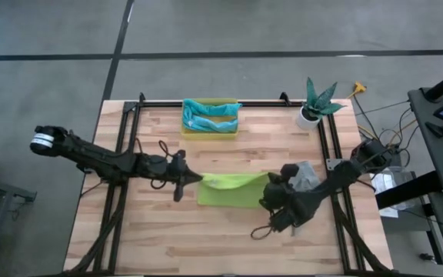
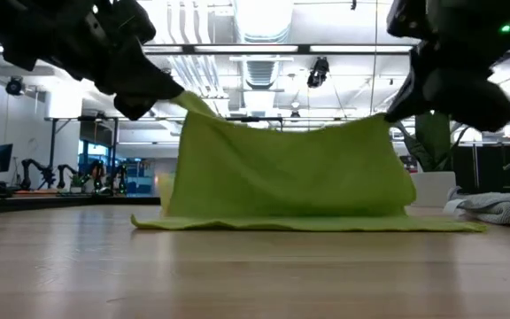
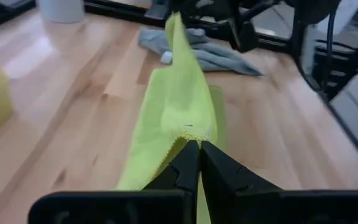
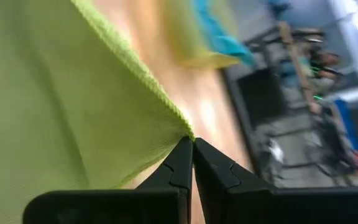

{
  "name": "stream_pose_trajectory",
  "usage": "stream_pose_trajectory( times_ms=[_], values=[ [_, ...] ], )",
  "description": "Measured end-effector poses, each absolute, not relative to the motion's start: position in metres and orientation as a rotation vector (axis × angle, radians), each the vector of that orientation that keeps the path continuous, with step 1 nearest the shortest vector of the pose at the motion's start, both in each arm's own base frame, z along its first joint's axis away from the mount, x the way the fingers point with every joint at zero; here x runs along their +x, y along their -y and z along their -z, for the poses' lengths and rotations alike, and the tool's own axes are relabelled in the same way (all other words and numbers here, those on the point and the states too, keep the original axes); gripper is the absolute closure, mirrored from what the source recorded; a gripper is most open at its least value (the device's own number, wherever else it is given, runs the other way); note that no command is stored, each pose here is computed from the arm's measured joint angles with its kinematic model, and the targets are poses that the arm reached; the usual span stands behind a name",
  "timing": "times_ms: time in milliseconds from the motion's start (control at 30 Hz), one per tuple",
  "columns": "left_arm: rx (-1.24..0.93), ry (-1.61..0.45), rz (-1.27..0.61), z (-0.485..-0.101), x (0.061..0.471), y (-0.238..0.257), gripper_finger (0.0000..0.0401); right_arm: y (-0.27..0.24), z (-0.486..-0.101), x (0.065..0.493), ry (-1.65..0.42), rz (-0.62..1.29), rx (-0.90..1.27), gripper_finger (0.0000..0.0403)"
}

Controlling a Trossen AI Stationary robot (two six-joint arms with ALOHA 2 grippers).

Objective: Roll microfiber towels into tight, uniform cylinder then place into a basket
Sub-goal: Roll the green towel

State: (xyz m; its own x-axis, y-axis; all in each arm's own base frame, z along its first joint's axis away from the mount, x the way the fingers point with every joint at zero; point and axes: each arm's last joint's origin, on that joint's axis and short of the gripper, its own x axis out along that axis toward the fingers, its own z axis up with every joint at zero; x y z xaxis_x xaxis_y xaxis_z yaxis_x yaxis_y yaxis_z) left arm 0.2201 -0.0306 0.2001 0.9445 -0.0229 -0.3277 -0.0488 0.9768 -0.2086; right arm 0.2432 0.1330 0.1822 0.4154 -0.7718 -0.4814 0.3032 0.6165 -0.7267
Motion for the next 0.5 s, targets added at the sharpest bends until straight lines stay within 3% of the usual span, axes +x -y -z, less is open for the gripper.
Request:
stream_pose_trajectory(
  times_ms=[233, 433, 500],
  values=[
    [-0.202, -0.357, -0.072, -0.193, 0.22, 0.029, 0.0401, -0.123, -0.188, 0.24, -0.739, 0.869, -0.617, 0.0394],
    [-0.113, -0.391, -0.322, -0.187, 0.216, 0.02, 0.0401, -0.116, -0.19, 0.244, -0.678, 0.912, -0.639, 0.0394],
    [-0.119, -0.388, -0.321, -0.188, 0.216, 0.02, 0.0401, -0.113, -0.189, 0.246, -0.695, 0.917, -0.643, 0.0394]
  ],
)
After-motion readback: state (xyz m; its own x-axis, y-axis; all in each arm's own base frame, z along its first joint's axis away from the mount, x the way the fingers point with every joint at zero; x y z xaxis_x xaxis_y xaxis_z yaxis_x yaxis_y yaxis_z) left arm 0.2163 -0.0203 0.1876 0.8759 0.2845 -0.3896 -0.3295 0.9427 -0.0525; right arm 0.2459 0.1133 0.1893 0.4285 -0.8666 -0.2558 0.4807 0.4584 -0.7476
